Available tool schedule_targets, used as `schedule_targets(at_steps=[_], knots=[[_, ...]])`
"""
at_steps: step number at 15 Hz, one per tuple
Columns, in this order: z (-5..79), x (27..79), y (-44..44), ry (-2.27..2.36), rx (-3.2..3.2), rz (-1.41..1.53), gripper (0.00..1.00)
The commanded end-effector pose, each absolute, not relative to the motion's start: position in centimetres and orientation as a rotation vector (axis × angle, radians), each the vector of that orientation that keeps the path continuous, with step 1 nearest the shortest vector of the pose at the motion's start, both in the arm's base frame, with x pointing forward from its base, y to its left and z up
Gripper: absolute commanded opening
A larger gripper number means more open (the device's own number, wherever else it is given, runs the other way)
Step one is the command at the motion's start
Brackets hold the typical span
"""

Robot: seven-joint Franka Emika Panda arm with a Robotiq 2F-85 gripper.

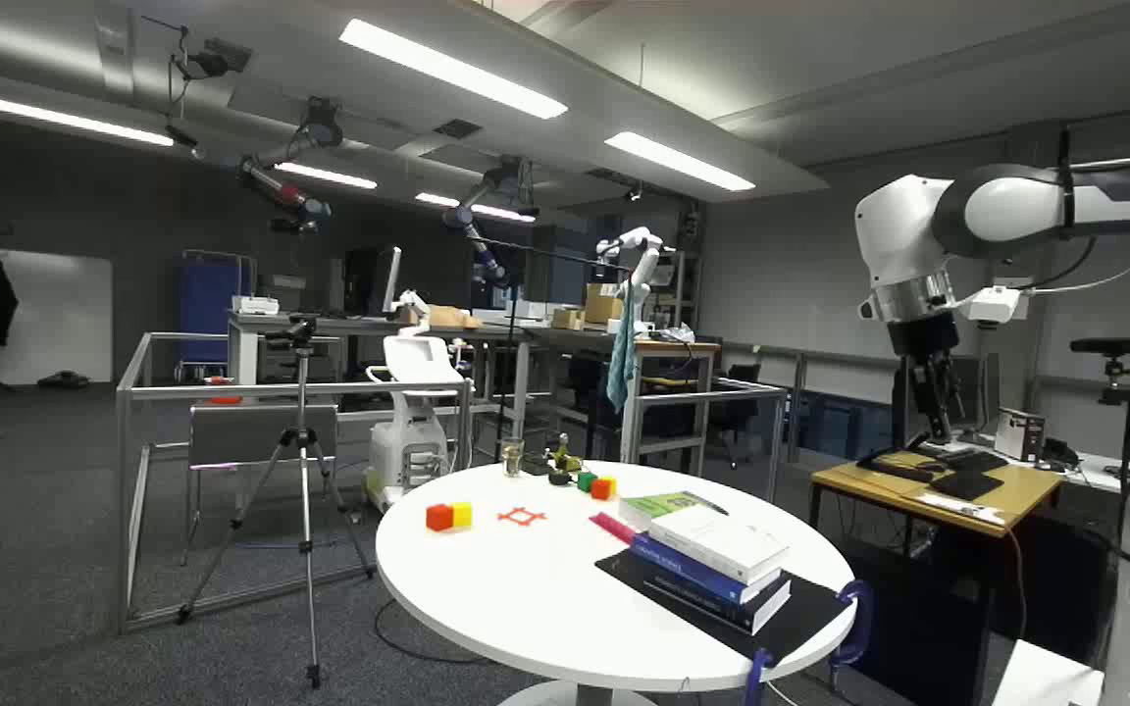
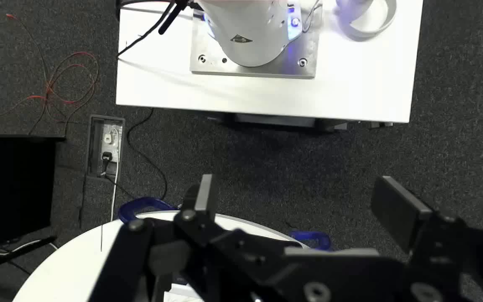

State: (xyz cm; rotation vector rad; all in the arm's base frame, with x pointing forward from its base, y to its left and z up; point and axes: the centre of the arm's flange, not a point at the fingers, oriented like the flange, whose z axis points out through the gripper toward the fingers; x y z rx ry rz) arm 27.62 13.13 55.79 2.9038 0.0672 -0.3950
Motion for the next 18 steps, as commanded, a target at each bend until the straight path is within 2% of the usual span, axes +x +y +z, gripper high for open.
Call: schedule_targets(at_steps=[1,12,18], knots=[[55.8,27.6,13.1,0.067,2.904,-0.396,1.00],[55.8,27.6,13.1,0.067,2.904,-0.396,1.00],[56.4,30.4,11.4,0.073,3.007,-0.395,1.00]])
